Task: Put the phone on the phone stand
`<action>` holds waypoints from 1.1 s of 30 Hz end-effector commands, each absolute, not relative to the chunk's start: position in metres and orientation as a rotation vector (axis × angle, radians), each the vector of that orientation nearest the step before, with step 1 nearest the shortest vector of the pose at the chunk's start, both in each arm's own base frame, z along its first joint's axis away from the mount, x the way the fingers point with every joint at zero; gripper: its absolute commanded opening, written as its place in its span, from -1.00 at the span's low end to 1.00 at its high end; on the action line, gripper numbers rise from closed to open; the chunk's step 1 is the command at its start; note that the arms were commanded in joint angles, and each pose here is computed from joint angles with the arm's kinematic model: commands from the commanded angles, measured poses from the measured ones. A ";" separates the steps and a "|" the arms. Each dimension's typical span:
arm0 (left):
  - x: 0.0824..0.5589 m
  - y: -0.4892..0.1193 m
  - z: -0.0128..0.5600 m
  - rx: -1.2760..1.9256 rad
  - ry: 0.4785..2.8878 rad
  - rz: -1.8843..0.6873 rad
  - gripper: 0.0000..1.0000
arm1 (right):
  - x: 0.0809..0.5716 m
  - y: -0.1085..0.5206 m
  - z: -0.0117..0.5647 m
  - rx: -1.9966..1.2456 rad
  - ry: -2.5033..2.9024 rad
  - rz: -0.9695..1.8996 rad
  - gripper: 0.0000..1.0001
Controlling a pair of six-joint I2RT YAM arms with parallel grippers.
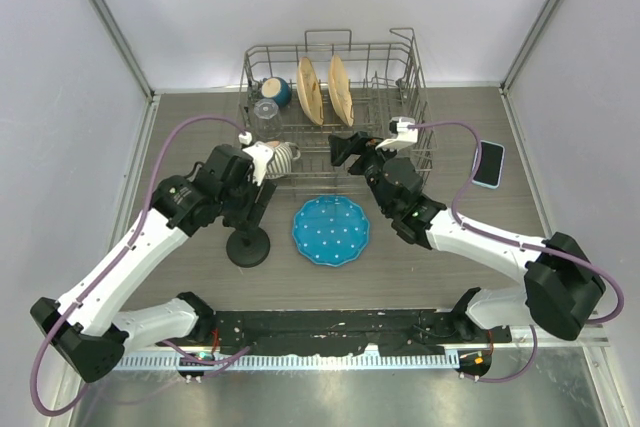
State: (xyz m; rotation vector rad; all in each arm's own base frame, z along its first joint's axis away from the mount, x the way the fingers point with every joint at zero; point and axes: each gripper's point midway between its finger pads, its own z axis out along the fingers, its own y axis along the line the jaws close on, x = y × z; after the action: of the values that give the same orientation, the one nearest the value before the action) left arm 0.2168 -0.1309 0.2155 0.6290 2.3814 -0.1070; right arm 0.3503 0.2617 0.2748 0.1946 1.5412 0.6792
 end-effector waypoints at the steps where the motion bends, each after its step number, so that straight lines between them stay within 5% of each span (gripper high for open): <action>1: 0.222 -0.135 0.215 0.661 2.355 -0.108 0.35 | 0.355 0.264 0.299 0.193 1.489 0.695 0.68; 19: 0.219 -0.135 0.200 0.766 2.399 -0.084 -0.43 | 0.364 0.255 0.292 0.180 1.513 0.619 0.68; 22: 0.218 -0.139 0.204 0.769 2.390 -0.116 -0.25 | 0.372 0.240 0.287 0.178 1.525 0.530 0.68; 23: 0.217 -0.139 0.207 0.763 2.388 -0.122 0.07 | 0.376 0.234 0.284 0.180 1.535 0.495 0.68; 27: 0.217 -0.143 0.238 0.708 2.312 -0.189 0.76 | 0.397 0.190 0.273 0.201 1.578 0.282 0.68; 33: 0.214 -0.162 0.305 0.575 2.037 -0.421 0.93 | 0.411 0.052 0.245 0.372 1.633 -0.210 0.68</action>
State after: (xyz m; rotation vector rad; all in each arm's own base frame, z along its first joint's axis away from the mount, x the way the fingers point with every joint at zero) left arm 0.2154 -0.1439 0.2386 0.6828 2.2966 -0.2105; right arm 0.4049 0.1690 0.2561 0.2069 1.6107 0.2400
